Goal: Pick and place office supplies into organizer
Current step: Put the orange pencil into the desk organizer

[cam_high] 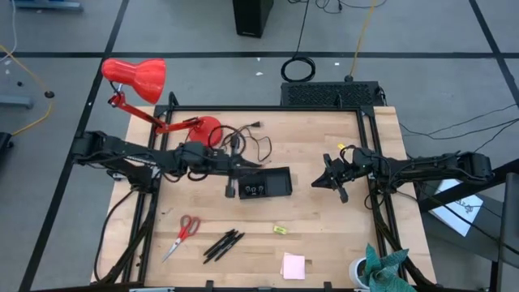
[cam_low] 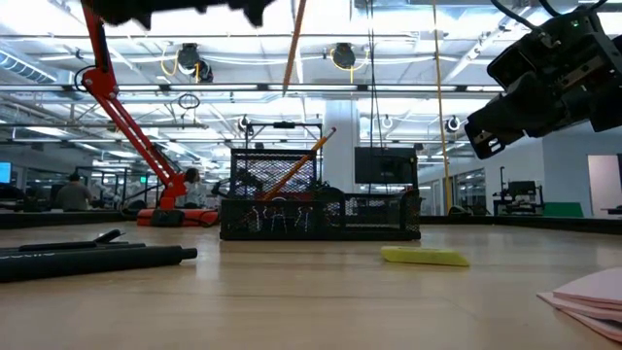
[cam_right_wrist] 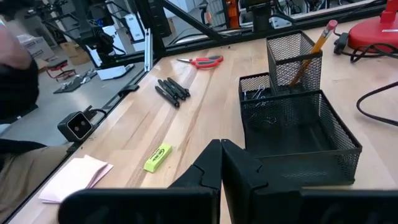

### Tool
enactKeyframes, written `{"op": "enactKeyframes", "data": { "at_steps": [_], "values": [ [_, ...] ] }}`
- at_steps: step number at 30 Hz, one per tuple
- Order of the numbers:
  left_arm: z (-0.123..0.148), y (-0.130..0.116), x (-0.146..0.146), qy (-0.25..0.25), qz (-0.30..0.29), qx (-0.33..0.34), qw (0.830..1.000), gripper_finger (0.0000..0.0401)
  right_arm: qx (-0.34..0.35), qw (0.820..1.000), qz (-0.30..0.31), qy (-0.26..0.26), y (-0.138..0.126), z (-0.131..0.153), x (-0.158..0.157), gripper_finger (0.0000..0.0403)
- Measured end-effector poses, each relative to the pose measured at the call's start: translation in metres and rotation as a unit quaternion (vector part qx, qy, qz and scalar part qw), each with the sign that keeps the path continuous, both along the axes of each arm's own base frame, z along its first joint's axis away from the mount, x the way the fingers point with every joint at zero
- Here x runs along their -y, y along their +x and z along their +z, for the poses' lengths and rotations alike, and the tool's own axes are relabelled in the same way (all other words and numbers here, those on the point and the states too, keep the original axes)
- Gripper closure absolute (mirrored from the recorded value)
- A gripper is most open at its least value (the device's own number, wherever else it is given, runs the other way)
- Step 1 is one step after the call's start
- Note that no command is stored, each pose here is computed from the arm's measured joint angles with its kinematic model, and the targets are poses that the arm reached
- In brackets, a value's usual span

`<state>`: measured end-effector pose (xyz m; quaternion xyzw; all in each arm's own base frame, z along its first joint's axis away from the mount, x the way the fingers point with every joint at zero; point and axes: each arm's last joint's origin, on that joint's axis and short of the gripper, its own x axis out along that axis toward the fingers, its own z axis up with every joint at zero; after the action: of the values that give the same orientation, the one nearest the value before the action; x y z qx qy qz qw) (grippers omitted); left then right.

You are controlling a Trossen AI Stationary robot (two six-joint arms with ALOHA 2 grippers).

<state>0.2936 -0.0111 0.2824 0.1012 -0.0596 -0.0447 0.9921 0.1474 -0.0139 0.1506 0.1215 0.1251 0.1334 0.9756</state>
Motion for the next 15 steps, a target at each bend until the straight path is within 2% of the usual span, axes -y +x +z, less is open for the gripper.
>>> {"op": "enactKeyframes", "data": {
  "at_steps": [3,6,10,15],
  "values": [
    [-0.018,-0.005,-0.011,-0.047,0.015,-0.027,0.998,0.0395,-0.001,1.0,-0.001,0.005,0.0,0.0,0.0,0.0403],
    [-0.021,-0.005,-0.02,-0.078,0.031,-0.048,0.995,0.0395,-0.001,1.0,-0.003,0.01,0.0,0.0,0.0,0.0403],
    [-0.027,-0.005,-0.029,-0.087,0.057,-0.081,0.991,0.0388,0.0,1.0,-0.004,0.01,0.0,0.001,0.0,0.0403],
    [-0.028,-0.005,-0.034,-0.087,0.069,-0.09,0.99,0.0396,0.01,1.0,-0.024,0.001,0.001,0.002,0.001,0.0403]
  ]
}}
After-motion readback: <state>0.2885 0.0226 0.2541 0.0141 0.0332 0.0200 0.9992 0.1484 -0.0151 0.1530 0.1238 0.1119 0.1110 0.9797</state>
